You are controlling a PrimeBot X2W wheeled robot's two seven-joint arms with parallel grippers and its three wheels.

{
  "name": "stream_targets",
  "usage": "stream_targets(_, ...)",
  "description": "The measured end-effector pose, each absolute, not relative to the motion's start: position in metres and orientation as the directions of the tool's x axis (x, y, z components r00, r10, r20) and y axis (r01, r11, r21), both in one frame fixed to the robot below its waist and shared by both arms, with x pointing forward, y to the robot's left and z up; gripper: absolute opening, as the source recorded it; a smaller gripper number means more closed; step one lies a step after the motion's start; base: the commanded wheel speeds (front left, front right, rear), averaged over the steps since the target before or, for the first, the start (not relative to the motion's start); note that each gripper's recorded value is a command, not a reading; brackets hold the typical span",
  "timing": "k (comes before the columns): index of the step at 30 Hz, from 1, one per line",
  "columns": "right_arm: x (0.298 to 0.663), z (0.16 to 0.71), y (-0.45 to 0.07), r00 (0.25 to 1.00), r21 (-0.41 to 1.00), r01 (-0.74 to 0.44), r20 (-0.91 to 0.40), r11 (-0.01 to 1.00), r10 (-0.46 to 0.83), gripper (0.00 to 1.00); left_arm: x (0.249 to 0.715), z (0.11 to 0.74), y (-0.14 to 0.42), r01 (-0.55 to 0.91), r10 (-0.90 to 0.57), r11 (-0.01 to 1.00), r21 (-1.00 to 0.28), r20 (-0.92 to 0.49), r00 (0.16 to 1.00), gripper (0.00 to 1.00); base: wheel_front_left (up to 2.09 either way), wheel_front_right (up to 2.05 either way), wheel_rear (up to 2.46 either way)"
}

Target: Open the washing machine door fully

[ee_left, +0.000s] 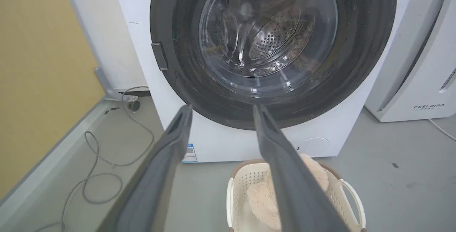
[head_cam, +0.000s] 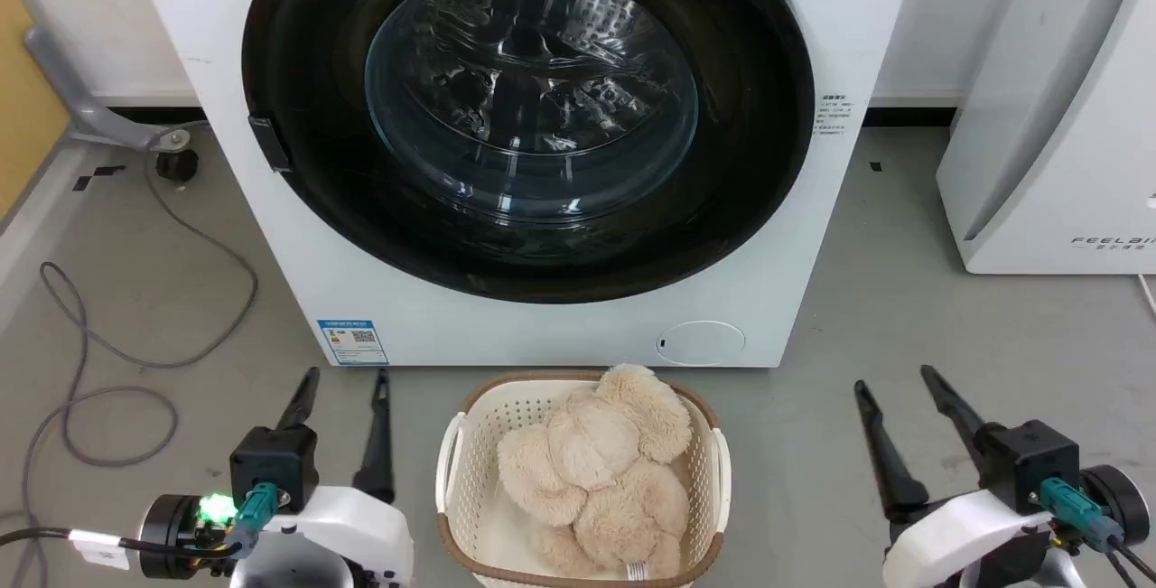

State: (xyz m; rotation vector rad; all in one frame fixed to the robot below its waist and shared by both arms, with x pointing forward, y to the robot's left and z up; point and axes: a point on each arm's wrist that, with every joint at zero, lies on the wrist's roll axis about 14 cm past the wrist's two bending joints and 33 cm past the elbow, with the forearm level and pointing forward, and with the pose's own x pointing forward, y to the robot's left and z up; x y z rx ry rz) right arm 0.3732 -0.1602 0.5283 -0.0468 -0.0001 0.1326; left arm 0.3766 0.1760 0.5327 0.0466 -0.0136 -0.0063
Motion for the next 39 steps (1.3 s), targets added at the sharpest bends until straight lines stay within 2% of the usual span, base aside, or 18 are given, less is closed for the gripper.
stream_targets(5,0.373,0.527,-0.161,0.991,-0.044,-0.131,-0.006,0.99,0.131,1.0,0.377,0.531,0.173,0.016,-0.016,0.999,0.046,0.011,1.0,1.0,0.0,0.0,0.0)
stream_targets(6,0.373,0.526,-0.161,0.991,-0.042,-0.132,-0.006,0.99,0.131,0.58,0.377,0.531,0.172,0.018,-0.018,0.999,0.046,0.012,1.0,1.0,0.0,0.0,0.0)
stream_targets(7,0.373,0.526,-0.161,0.991,-0.037,-0.131,-0.005,0.991,0.131,0.02,0.377,0.53,0.171,0.02,-0.02,0.999,0.046,0.011,1.0,1.0,0.0,0.0,0.0)
stream_targets(19,0.373,0.523,-0.162,0.992,-0.004,-0.127,0.004,0.992,0.127,0.0,0.376,0.525,0.165,0.037,-0.037,0.999,0.04,0.01,0.999,1.0,0.0,0.0,0.0)
stream_targets(29,0.372,0.528,-0.166,0.993,0.17,-0.116,0.044,0.979,0.11,0.0,0.376,0.523,0.159,0.051,-0.052,0.998,0.039,0.014,0.999,1.0,0.0,0.0,0.0)
stream_targets(39,0.376,0.533,-0.179,0.995,0.39,-0.082,0.082,0.917,0.054,0.0,0.378,0.52,0.151,0.069,-0.069,0.997,0.037,0.016,0.997,1.0,0.0,0.0,0.0)
